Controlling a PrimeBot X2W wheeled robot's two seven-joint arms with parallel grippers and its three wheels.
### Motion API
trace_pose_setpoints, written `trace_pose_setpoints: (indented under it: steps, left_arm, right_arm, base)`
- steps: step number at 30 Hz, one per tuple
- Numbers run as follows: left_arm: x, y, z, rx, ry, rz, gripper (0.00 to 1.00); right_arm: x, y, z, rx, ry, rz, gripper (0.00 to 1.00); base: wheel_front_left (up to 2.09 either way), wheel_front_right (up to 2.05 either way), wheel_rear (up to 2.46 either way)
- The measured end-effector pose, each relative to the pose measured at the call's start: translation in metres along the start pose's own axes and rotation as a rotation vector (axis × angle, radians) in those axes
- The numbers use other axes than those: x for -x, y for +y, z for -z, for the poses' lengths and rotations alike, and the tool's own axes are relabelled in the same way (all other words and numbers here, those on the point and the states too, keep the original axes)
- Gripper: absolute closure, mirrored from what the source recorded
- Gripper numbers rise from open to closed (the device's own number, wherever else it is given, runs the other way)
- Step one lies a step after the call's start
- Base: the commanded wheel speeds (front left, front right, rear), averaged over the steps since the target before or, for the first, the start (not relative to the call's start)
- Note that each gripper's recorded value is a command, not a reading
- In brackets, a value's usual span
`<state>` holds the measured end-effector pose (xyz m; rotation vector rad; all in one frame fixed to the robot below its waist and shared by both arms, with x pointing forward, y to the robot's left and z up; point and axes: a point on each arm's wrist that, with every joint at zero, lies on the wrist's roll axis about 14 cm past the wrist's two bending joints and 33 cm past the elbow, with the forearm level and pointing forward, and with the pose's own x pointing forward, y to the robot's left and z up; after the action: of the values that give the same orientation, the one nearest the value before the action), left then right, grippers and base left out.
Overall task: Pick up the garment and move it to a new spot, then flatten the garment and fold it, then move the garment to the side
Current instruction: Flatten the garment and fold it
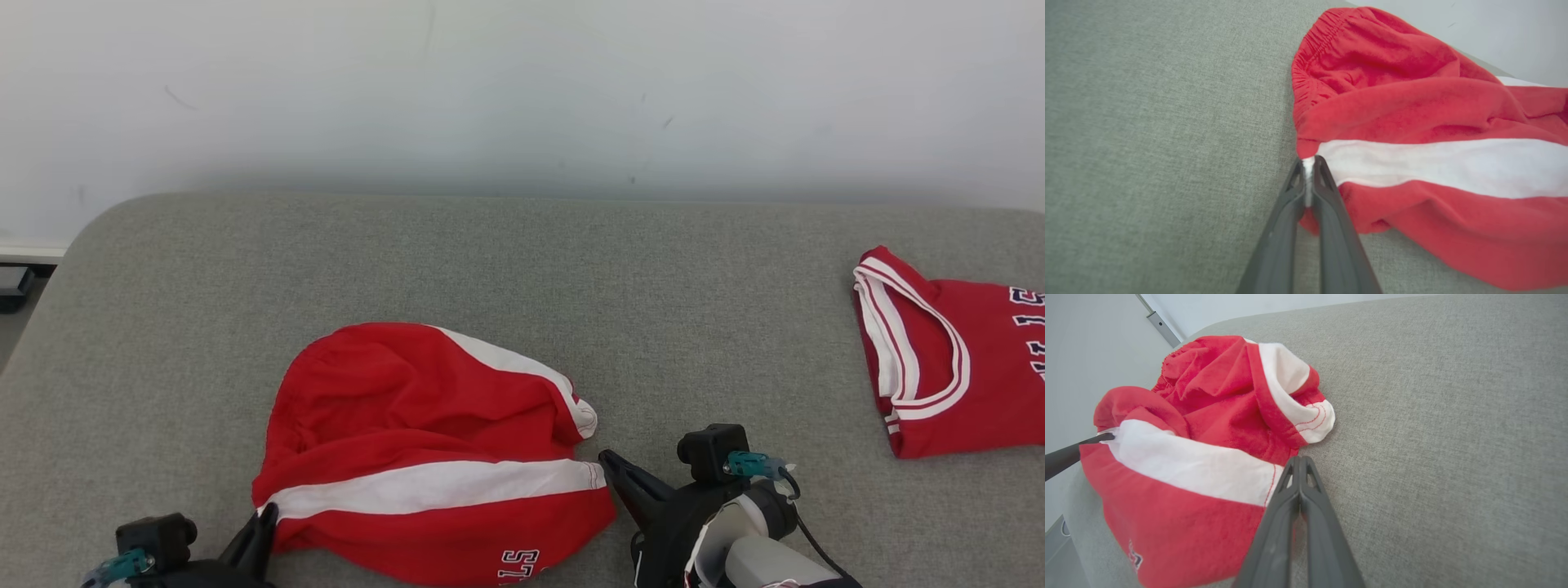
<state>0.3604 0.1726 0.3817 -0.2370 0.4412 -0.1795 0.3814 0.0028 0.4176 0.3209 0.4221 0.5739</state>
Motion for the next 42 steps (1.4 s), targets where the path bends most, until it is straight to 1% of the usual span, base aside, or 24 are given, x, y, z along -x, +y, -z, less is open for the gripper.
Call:
trace_pose_setpoints:
  steps: [5,6,7,8,9,16,26,32,33,34,35,36,37,38,42]
  left_arm:
    - [0.001,0.0,-0.001,-0.008,-0.003,0.008,1.0]
    - [0.001,0.0,-0.001,-0.006,-0.003,0.007,1.0]
    - [0.002,0.001,-0.001,-0.004,-0.001,0.004,1.0]
    - [0.002,0.003,-0.001,-0.006,-0.004,-0.002,0.67]
    - [0.003,0.006,-0.001,-0.006,-0.003,-0.01,0.0]
    - [0.004,0.011,-0.004,-0.028,-0.017,-0.027,0.0]
    - [0.003,0.006,-0.001,-0.04,-0.001,-0.014,0.0]
    - [0.001,0.002,0.001,-0.042,0.018,-0.001,0.0]
    - [0.001,0.001,0.002,-0.04,0.021,0.002,0.0]
    - [0.001,0.0,0.003,-0.039,0.029,0.003,0.04]
    - [0.001,-0.001,0.005,-0.035,0.039,0.004,0.47]
    - [0.001,-0.002,0.006,-0.031,0.043,0.01,0.73]
    - [0.001,-0.003,0.006,-0.03,0.044,0.011,0.94]
    - [0.001,-0.003,0.006,-0.028,0.043,0.01,1.0]
    - [0.002,-0.002,0.007,-0.023,0.043,0.009,1.0]
  right_arm:
    - [0.0,0.005,0.002,-0.005,0.01,-0.014,1.0]
    - [0.0,0.005,0.002,-0.006,0.011,-0.016,0.83]
    - [0.0,0.005,0.002,-0.008,0.012,-0.017,0.52]
    - [0.0,0.004,0.002,-0.012,0.013,-0.015,0.0]
    - [0.001,0.003,0.002,-0.013,0.018,-0.015,0.0]
    - [0.003,0.004,0.002,-0.033,0.022,-0.024,0.0]
    - [0.004,0.011,0.019,-0.066,0.103,-0.05,0.0]
    - [0.002,0.01,0.023,-0.06,0.131,-0.052,0.0]
    - [0.002,0.01,0.023,-0.061,0.136,-0.053,0.04]
    - [0.002,0.011,0.024,-0.064,0.138,-0.054,0.53]
    - [0.002,0.012,0.024,-0.067,0.14,-0.055,0.74]
    - [0.002,0.013,0.025,-0.068,0.144,-0.058,1.0]
    - [0.002,0.014,0.026,-0.066,0.148,-0.062,1.0]
    - [0.002,0.015,0.027,-0.072,0.15,-0.065,1.0]
    - [0.002,0.018,0.028,-0.076,0.156,-0.074,1.0]
  base:
    - [0.0,0.0,0.0]
    - [0.0,0.0,0.0]
    - [0.0,0.0,0.0]
    - [0.0,0.0,0.0]
    - [0.0,0.0,0.0]
    - [0.0,0.0,0.0]
    - [0.0,0.0,0.0]
    - [0.0,0.0,0.0]
    - [0.0,0.0,0.0]
    - [0.0,0.0,0.0]
    - [0.0,0.0,0.0]
    - [0.0,0.0,0.0]
    - [0.0,0.0,0.0]
    - [0.0,0.0,0.0]
    - [0.0,0.0,0.0]
